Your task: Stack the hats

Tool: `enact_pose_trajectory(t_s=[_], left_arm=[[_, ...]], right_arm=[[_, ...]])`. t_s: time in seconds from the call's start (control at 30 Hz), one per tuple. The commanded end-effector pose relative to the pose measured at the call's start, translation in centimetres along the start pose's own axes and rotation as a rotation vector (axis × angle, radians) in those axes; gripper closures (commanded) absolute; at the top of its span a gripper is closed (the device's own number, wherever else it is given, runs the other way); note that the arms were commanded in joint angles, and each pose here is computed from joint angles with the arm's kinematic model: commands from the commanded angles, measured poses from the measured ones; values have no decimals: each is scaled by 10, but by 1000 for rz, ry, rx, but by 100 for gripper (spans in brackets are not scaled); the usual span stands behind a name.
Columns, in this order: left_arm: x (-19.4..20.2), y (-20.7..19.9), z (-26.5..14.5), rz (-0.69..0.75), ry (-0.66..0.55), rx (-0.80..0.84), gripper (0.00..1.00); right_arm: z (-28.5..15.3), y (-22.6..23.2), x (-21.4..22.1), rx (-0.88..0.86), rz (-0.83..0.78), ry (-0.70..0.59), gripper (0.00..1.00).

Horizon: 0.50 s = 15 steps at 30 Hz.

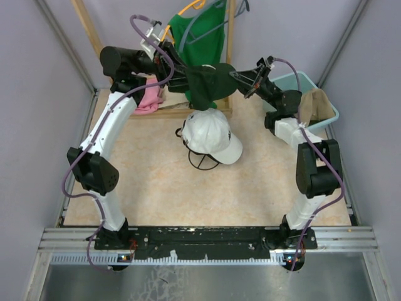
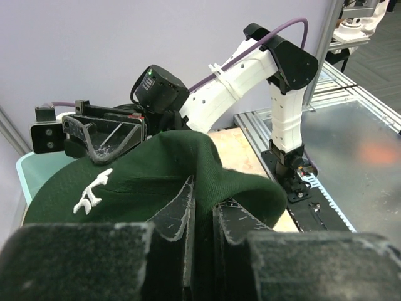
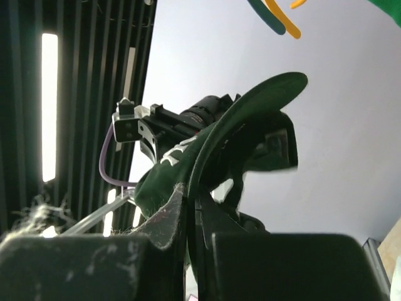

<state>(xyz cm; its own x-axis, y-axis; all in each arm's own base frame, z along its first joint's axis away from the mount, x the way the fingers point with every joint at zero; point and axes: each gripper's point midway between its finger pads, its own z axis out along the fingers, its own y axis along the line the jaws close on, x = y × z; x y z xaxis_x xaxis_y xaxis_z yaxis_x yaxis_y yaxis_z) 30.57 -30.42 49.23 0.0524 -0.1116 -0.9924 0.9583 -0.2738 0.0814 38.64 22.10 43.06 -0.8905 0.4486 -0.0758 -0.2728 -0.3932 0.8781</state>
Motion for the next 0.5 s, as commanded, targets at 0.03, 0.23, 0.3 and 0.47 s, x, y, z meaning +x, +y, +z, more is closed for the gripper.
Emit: enact_pose_trajectory(t_s=[0.03, 0.23, 0.3, 0.47], left_arm=[[-16, 11, -12, -20, -46, -75, 98], [-26, 62, -75, -201, -214, -378, 56], [-28, 67, -92, -228, -257, -444, 48], [-20, 75, -118, -353, -315, -573, 42]], right_arm=[[8, 39, 13, -73, 207, 59, 100], [1, 49, 12, -109, 130, 18, 100], [0, 56, 12, -127, 98, 26, 100], [-8, 83, 2, -133, -47, 4, 100]])
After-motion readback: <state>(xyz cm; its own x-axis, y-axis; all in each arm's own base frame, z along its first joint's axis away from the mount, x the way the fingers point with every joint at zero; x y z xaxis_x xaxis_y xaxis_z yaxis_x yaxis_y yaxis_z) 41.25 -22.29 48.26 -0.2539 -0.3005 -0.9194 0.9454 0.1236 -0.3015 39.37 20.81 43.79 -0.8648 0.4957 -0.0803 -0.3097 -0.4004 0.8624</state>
